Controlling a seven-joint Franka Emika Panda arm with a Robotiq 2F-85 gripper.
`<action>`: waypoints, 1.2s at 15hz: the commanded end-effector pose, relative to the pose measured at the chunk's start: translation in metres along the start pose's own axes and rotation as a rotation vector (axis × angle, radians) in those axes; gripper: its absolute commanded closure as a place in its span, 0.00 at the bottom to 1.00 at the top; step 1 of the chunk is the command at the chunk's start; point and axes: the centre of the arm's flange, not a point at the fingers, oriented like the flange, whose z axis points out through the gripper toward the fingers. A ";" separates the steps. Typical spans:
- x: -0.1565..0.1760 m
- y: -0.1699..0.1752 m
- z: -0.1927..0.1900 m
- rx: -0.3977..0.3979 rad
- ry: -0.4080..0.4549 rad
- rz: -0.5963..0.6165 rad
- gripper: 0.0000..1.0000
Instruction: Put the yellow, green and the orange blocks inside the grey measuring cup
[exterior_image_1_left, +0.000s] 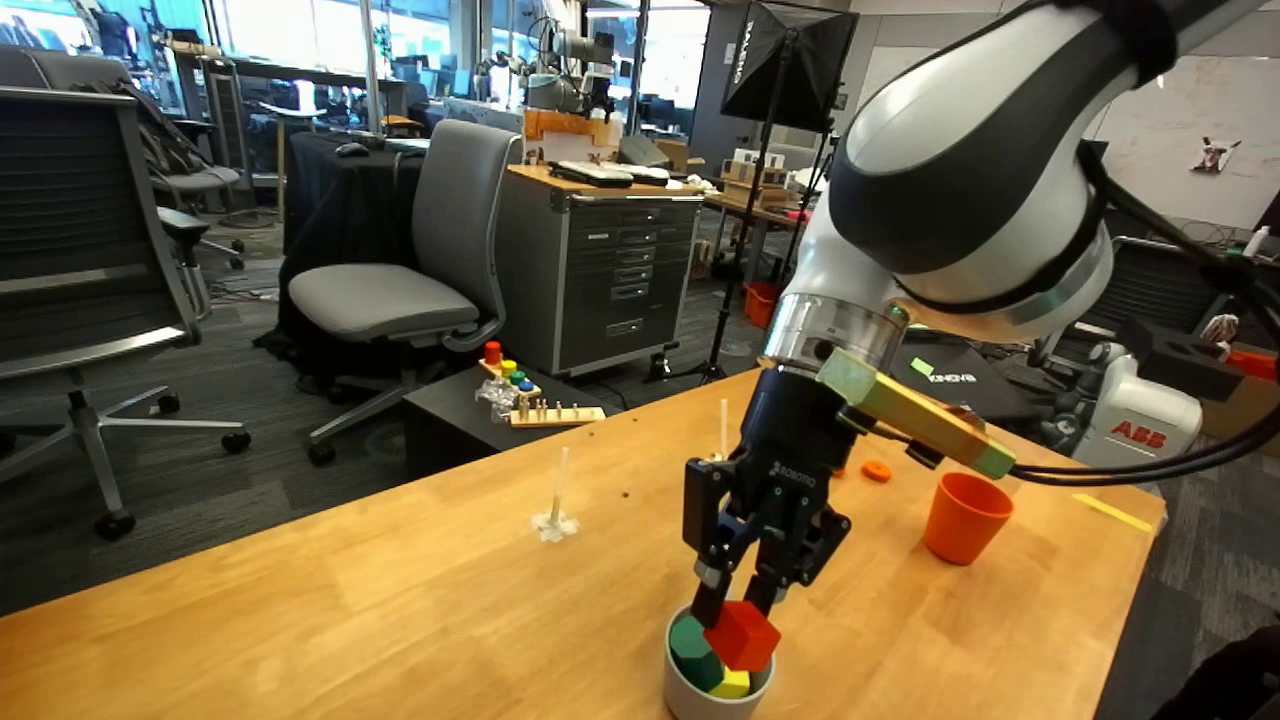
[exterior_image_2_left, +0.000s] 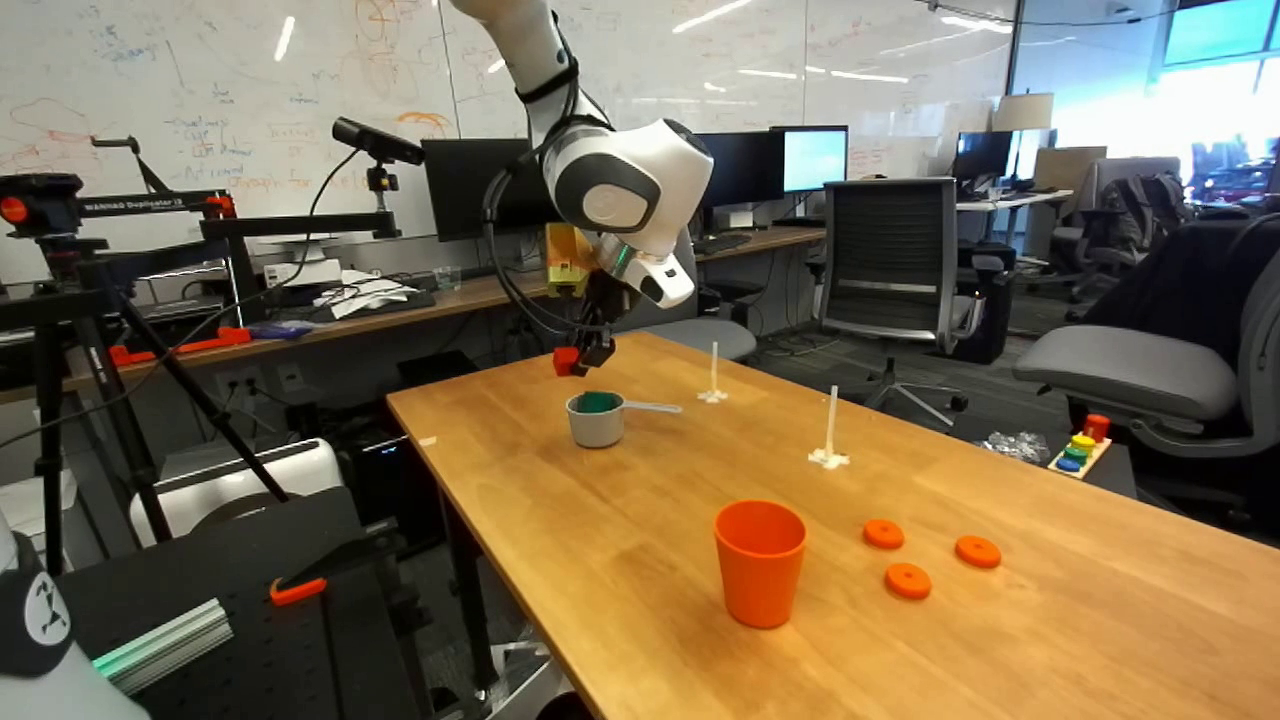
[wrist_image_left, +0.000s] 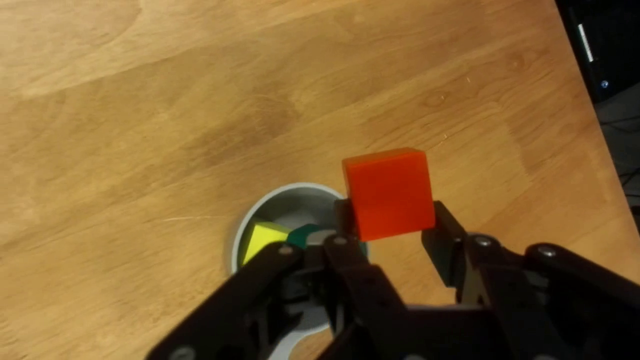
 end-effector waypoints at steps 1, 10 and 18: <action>-0.006 0.016 -0.006 -0.019 0.074 0.019 0.86; 0.004 0.027 0.002 -0.038 0.169 0.029 0.34; 0.007 0.026 0.008 -0.041 0.136 0.017 0.00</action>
